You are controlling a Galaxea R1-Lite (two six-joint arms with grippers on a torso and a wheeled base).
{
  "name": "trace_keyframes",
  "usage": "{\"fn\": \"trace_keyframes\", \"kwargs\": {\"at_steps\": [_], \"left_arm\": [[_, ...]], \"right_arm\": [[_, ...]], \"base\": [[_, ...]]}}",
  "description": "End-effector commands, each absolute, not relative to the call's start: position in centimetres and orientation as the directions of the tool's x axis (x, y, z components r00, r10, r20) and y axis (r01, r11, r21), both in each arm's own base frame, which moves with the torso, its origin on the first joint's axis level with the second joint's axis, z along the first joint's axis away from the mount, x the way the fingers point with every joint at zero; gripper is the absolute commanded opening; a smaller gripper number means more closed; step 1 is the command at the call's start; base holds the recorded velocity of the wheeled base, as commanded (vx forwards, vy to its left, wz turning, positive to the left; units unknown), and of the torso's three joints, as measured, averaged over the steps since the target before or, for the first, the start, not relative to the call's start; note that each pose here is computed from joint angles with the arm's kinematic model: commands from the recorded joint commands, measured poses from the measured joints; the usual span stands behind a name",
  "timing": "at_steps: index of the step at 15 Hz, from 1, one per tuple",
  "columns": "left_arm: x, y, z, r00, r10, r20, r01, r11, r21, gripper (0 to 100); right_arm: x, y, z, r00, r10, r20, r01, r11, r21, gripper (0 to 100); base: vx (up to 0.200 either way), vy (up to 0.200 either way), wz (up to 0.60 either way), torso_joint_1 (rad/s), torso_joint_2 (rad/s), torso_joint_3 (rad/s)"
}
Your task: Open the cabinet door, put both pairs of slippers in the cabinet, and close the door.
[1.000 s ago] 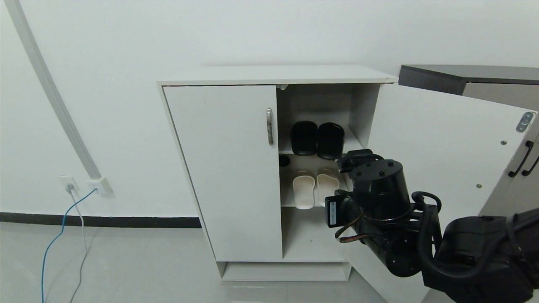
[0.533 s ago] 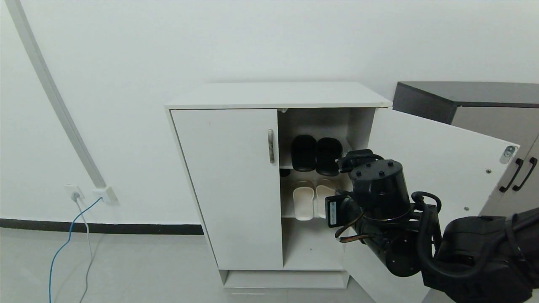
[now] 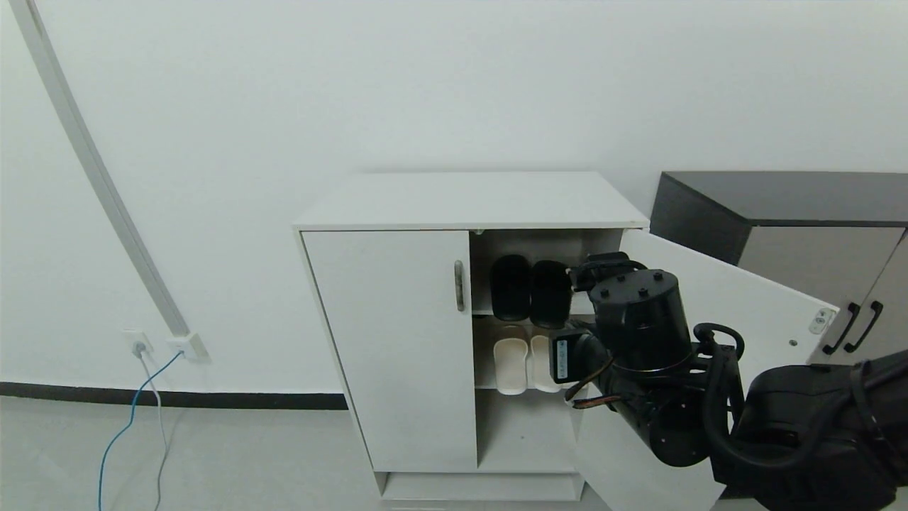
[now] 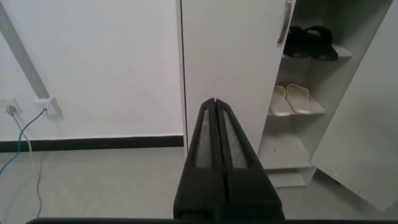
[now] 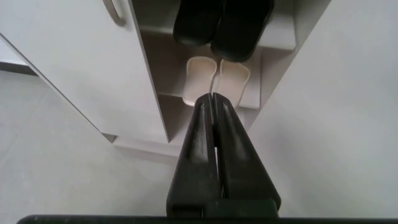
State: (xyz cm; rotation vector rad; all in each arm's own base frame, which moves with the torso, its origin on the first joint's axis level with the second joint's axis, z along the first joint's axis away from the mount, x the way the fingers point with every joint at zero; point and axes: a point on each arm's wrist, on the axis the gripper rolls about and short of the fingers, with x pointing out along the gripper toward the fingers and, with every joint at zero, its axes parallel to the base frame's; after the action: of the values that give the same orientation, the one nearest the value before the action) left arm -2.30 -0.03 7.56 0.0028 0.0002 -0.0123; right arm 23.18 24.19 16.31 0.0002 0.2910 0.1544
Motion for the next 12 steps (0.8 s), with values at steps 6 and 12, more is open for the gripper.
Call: {"fn": "trace_keyframes", "kwargs": {"at_steps": [6, 12], "left_arm": [[-2.29, -0.03, 7.56, 1.000, -0.012, -0.002, 0.012, 1.000, 0.002, 0], [-2.29, -0.03, 7.56, 1.000, -0.012, -0.002, 0.012, 1.000, 0.002, 0]], "right_arm": [[23.15, 24.18, 16.31, 0.947, 0.149, -0.285, -0.149, 0.989, 0.023, 0], [23.76, 23.78, 16.00, 0.948, 0.127, -0.292, -0.127, 0.992, 0.018, 0]], "base": [[0.000, 0.000, 0.00, 0.191, -0.50, -0.320], [0.000, 0.000, 0.00, 0.229, -0.55, -0.323]]}}
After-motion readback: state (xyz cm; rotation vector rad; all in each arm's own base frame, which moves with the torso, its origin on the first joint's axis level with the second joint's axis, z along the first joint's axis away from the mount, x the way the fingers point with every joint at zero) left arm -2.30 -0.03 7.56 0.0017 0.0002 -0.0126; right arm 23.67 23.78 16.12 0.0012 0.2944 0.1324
